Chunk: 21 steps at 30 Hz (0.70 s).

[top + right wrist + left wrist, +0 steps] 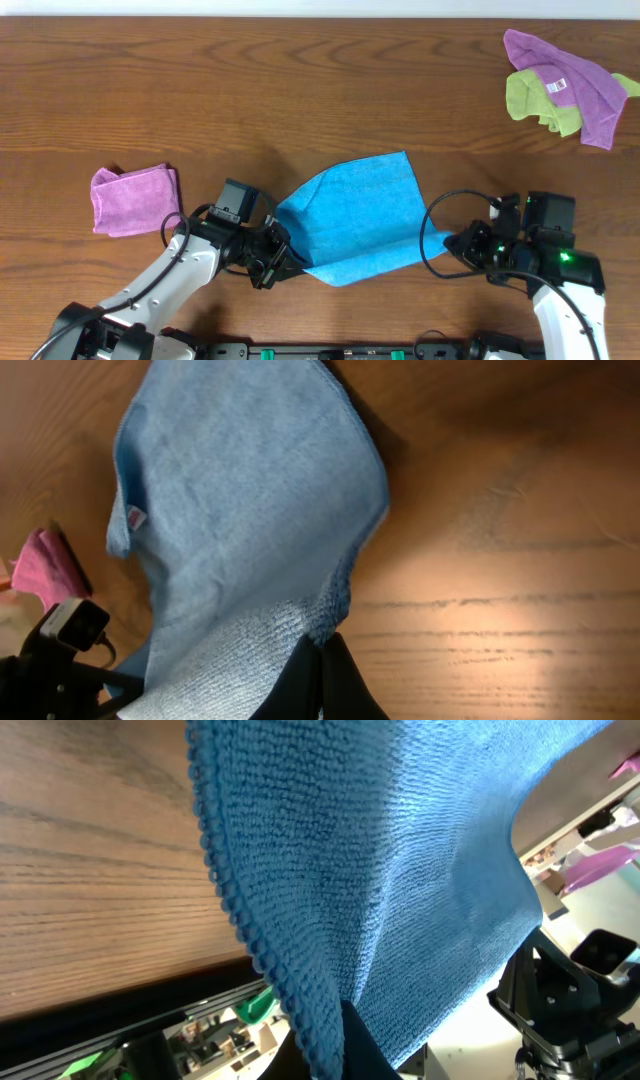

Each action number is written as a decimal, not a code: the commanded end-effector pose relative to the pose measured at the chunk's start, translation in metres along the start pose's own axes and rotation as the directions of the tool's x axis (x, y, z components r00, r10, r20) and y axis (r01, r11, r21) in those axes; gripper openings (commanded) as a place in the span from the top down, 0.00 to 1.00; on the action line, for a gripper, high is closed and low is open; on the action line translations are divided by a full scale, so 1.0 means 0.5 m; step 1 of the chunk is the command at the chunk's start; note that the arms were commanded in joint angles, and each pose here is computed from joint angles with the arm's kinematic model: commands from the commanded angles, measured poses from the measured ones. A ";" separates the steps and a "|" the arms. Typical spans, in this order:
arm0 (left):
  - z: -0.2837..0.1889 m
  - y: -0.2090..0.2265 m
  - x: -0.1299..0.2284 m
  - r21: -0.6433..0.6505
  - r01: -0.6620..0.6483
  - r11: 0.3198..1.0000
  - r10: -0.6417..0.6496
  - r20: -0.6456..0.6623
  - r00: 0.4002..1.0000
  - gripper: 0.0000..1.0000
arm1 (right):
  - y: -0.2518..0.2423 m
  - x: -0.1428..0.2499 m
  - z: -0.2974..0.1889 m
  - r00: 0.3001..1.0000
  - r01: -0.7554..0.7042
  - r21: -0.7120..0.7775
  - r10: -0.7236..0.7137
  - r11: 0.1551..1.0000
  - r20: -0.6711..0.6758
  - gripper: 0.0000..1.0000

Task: Fold the cloth
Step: 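Lift the near edge and fold it forward over the far half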

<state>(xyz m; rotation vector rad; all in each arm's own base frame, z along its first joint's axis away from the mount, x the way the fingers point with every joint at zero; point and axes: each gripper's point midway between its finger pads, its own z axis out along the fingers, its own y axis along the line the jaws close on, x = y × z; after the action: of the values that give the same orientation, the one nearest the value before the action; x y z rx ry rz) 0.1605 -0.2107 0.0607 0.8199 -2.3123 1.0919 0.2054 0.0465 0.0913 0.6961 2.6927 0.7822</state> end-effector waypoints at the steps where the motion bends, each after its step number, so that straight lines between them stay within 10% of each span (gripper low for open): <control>1: -0.013 -0.018 -0.022 0.012 -0.008 1.000 0.007 0.058 0.998 0.94 | 0.017 -0.015 -0.003 0.999 0.029 -0.003 -0.029 1.000 0.028 0.99; 21: -0.067 -0.059 -0.118 0.102 -0.036 0.994 0.009 0.252 0.968 0.94 | 0.093 -0.104 0.077 0.978 0.178 -0.057 -0.169 0.982 0.125 0.99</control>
<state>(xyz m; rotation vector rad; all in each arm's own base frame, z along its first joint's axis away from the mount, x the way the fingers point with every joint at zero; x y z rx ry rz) 0.2160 -0.1848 0.0572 0.9908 -2.4574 1.1845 0.2730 0.0737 0.0841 0.4665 2.5924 0.7815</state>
